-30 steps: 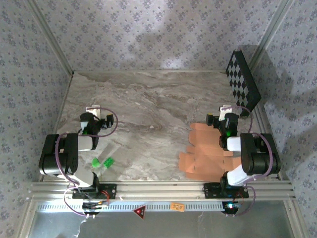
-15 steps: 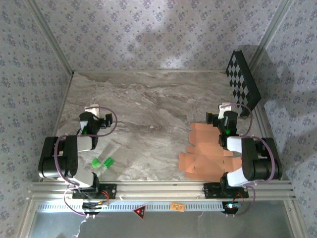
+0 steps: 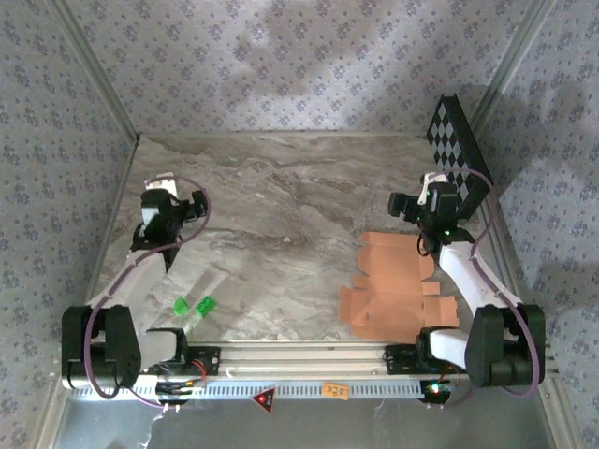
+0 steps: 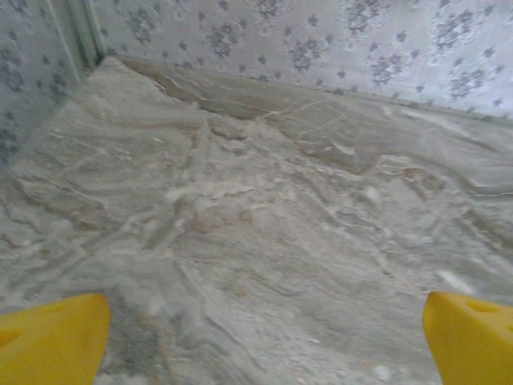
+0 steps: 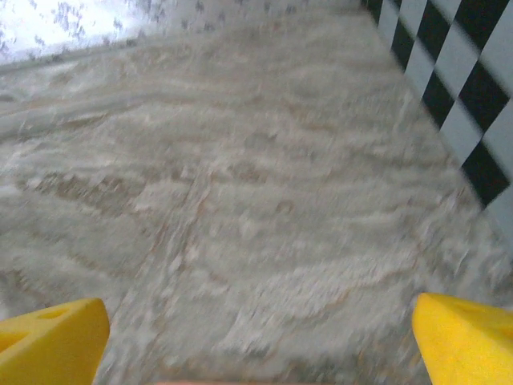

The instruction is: Fold the paper box

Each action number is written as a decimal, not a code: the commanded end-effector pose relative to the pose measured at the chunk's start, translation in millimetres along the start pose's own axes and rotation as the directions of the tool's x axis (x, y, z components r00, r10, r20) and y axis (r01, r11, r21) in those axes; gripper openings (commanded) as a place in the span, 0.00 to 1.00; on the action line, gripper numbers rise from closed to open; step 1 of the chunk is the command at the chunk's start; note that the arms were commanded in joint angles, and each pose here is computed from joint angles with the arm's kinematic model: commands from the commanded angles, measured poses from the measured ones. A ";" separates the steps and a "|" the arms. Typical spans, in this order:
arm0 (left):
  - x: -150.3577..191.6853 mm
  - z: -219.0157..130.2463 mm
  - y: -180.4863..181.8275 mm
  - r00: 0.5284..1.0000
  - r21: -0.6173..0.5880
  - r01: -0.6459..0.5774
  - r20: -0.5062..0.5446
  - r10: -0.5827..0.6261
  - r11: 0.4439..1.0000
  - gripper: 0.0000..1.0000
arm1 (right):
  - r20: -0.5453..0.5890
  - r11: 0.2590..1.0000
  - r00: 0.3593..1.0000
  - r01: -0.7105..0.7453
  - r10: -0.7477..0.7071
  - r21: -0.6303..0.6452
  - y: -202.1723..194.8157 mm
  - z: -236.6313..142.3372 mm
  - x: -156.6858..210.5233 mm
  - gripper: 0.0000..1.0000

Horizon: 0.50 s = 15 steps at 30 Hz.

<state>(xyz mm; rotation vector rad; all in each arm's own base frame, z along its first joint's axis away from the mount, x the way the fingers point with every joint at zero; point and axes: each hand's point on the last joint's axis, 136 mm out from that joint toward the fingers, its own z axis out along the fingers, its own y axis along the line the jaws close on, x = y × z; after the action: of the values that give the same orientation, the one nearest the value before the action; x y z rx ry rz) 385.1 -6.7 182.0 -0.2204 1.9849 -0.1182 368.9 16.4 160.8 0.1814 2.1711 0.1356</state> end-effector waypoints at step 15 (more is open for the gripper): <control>86.6 -60.7 -109.0 0.848 0.233 0.304 -0.508 -0.151 0.924 0.98 | -0.587 0.954 0.781 -0.296 0.211 -0.052 46.5 -70.0 145.8 0.97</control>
<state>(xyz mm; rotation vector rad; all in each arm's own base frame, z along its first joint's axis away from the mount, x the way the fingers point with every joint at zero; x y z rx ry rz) 322.8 -111.7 151.8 -0.2858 2.3319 -0.6273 259.8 78.2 99.2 0.3438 2.6206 0.5148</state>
